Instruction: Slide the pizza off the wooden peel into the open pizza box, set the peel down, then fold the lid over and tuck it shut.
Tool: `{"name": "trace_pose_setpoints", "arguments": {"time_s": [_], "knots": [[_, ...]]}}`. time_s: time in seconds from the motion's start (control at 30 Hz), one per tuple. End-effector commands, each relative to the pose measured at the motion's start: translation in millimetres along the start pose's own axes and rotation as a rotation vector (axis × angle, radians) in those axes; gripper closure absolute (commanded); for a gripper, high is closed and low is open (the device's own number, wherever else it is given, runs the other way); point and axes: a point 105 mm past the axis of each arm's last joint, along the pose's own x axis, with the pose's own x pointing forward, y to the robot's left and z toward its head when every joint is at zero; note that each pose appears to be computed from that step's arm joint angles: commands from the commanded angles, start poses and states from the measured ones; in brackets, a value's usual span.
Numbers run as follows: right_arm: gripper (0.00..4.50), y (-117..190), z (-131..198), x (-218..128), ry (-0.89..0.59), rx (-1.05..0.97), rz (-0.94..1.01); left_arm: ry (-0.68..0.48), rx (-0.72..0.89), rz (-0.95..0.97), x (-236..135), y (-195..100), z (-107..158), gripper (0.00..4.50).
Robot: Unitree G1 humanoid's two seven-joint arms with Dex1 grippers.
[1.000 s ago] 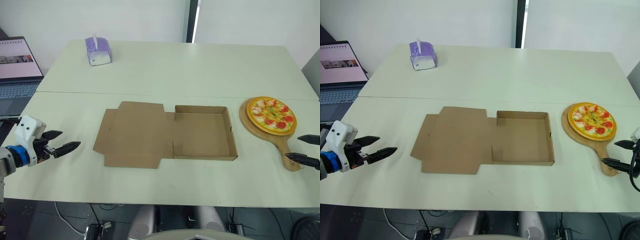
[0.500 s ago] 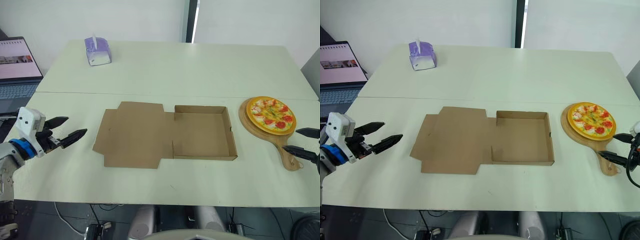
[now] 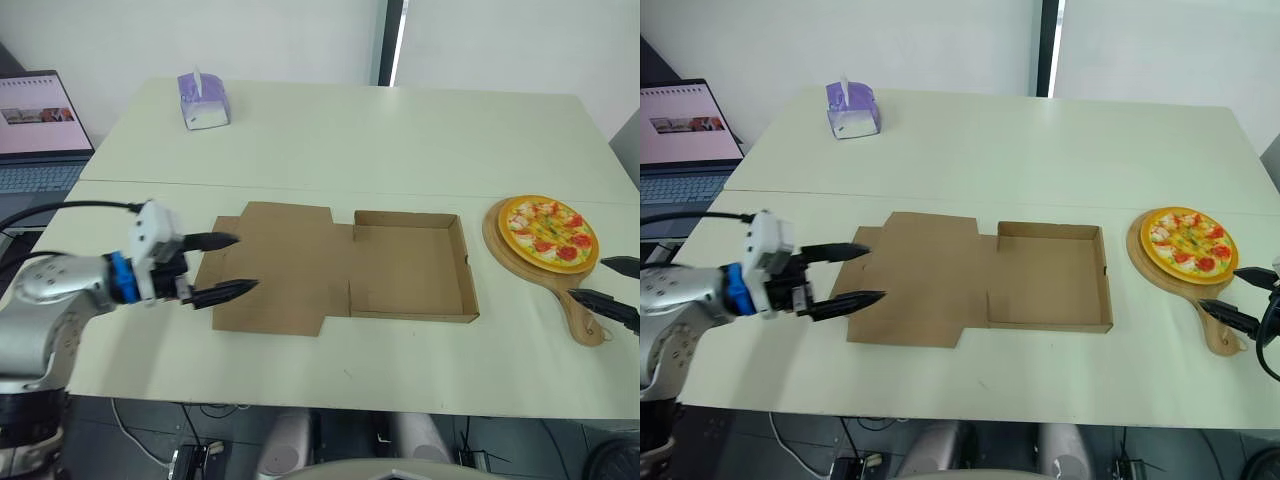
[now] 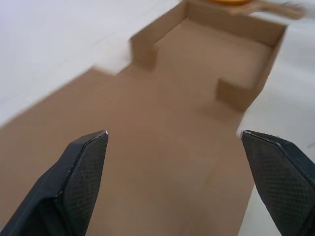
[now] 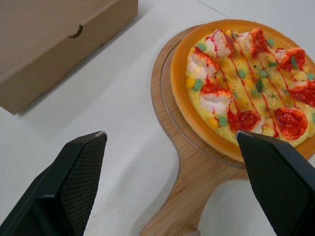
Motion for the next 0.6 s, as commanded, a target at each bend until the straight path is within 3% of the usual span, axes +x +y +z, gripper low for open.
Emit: {"name": "trace_pose_setpoints", "arguments": {"time_s": [0.03, 0.2, 0.3, 0.6], "knots": [[0.00, 2.3, -4.1, -12.0, 0.060, 0.014, -0.063, -0.031, 0.087, -0.152, 23.4, -22.0, 19.6, 0.04], [0.00, 7.6, -17.1, -6.5, 0.116, 0.124, -0.141, -0.092, 0.130, -0.287, 44.7, -39.6, 42.5, 0.04], [0.00, 0.5, -27.1, 3.9, 0.186, 0.150, -0.217, -0.025, 0.232, -0.393, 54.3, -55.5, 33.7, 0.04], [0.00, -3.7, -38.3, 30.0, 0.240, 0.217, -0.182, -0.116, 0.203, -0.398, 64.6, -56.8, 50.8, 0.04]]}}
